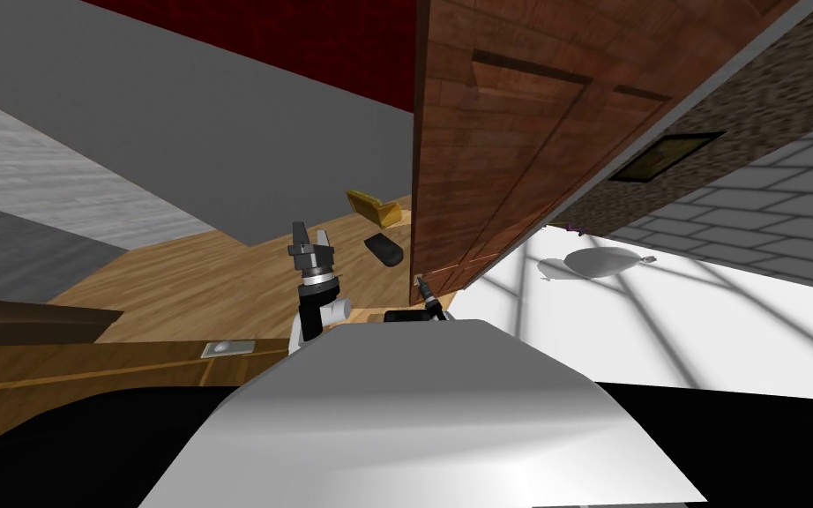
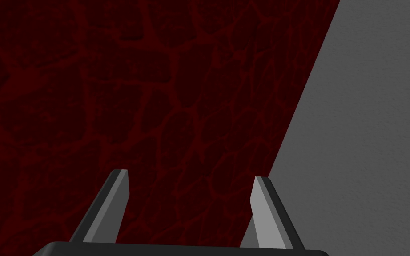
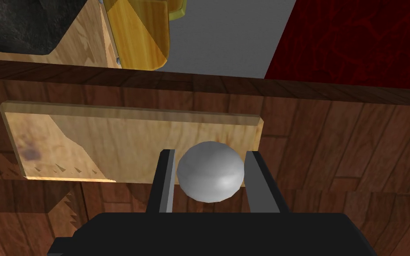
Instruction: Push the door open
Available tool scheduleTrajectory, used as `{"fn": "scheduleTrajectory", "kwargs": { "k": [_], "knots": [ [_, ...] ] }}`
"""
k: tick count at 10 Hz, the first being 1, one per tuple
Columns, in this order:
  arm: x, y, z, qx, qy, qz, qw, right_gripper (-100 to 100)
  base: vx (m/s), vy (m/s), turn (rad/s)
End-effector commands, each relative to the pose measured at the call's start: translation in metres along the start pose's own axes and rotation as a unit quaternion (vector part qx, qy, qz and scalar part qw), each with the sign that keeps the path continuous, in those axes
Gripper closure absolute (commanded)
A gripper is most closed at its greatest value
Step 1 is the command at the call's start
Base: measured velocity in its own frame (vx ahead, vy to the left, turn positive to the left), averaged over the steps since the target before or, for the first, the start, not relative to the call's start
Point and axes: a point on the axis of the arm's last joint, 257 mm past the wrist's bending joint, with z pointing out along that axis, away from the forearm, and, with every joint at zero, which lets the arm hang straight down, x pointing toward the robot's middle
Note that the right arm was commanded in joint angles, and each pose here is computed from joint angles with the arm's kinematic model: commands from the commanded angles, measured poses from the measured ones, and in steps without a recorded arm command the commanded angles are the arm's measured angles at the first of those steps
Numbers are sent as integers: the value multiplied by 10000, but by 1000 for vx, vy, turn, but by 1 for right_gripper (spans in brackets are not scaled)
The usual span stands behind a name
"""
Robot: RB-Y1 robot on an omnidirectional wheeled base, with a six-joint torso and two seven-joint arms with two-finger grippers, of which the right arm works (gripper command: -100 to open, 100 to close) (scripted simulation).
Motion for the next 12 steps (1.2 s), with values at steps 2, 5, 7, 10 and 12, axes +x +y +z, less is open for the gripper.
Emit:
{"fn": "scheduleTrajectory", "kwargs": {
  "k": [2, 5, 7, 10, 12],
  "knots": [
    [-2, -2, -5, 1, -2, 2, 10000, 100, -13, -9, 2],
    [-93, -39, -24, 51, -73, -34, 10000, 100, 30, 19, -10],
    [-223, -52, -32, 69, -181, -76, 9998, 100, 179, 94, -53],
    [-390, -63, -41, 86, -328, -120, 9994, 100, 175, 91, -44],
    [-630, -69, -53, 101, -559, -167, 9982, 100, 176, 109, -85]
  ]
}}
